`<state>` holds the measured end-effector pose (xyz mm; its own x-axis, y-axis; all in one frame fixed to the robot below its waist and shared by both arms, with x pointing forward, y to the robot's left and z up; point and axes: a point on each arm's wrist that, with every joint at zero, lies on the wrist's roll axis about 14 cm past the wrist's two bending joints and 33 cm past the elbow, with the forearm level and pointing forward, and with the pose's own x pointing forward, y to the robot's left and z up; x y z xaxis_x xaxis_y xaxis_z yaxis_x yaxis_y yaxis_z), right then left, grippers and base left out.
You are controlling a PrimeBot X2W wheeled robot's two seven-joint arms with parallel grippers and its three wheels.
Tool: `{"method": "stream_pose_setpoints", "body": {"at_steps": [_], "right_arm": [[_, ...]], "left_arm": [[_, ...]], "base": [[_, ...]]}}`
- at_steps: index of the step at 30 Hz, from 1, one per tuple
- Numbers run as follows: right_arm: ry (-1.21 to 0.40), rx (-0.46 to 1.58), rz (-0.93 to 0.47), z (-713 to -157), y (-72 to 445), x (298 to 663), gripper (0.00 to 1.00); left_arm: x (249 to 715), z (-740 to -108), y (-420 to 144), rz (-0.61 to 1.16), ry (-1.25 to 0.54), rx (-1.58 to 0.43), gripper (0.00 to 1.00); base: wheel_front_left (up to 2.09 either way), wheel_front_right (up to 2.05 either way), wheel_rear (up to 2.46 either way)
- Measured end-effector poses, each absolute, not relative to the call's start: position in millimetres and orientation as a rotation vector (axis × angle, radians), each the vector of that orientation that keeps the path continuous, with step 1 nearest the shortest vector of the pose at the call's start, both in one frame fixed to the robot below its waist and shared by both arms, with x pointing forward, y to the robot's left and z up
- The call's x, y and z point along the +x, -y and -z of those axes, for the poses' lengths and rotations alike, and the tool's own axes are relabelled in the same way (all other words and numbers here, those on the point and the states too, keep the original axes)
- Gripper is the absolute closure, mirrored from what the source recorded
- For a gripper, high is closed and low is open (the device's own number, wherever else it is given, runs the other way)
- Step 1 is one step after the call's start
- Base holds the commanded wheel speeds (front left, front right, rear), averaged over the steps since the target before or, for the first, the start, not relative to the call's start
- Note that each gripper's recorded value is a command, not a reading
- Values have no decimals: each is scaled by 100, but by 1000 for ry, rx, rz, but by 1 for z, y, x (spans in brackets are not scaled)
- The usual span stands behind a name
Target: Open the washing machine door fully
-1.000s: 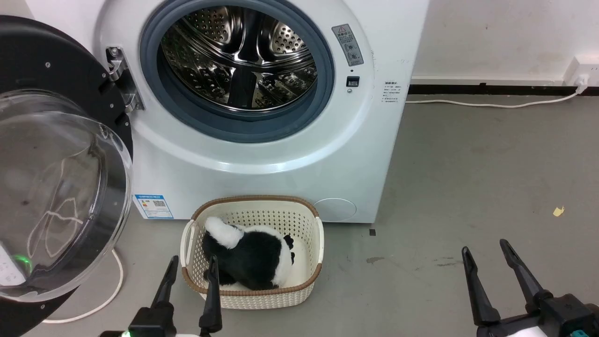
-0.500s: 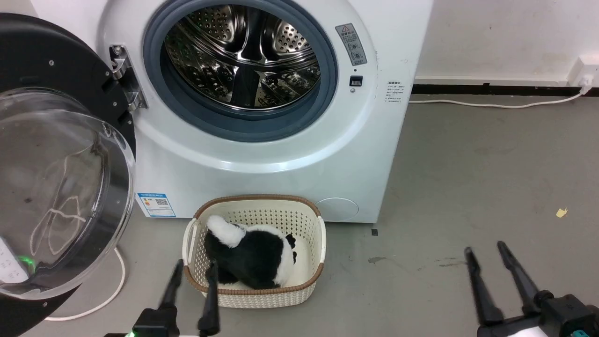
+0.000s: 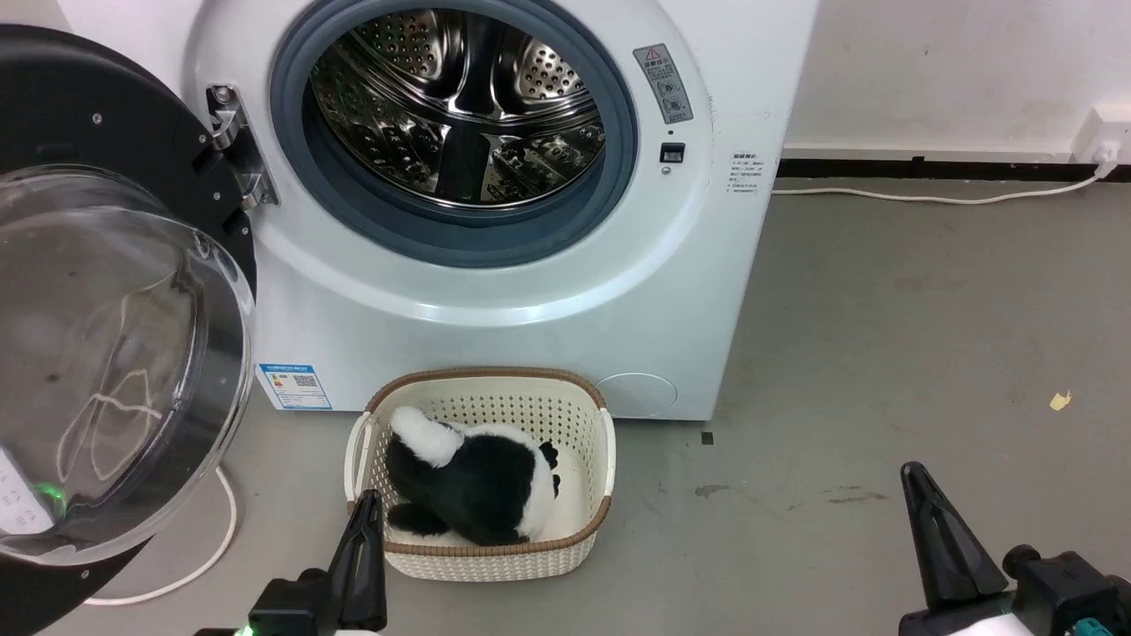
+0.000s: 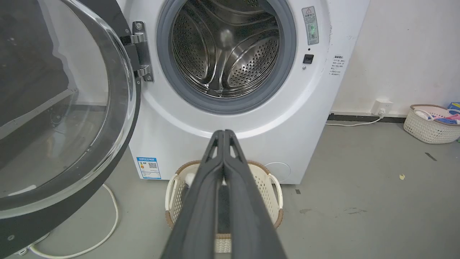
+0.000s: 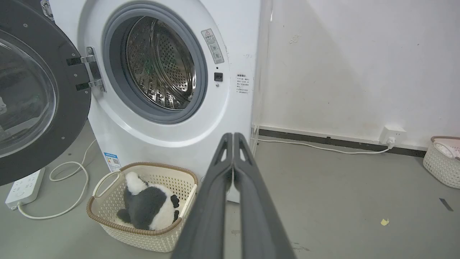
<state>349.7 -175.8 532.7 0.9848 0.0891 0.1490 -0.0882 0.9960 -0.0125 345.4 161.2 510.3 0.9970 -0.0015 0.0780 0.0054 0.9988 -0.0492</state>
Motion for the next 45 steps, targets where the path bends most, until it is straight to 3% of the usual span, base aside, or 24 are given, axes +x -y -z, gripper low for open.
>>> {"method": "stream_pose_setpoints", "body": {"at_steps": [45], "right_arm": [[80,-19,-106,-527,170,356,100]], "left_arm": [[355,-515,-168,4,44,-8,100]], "base": [[0,0,0]]}}
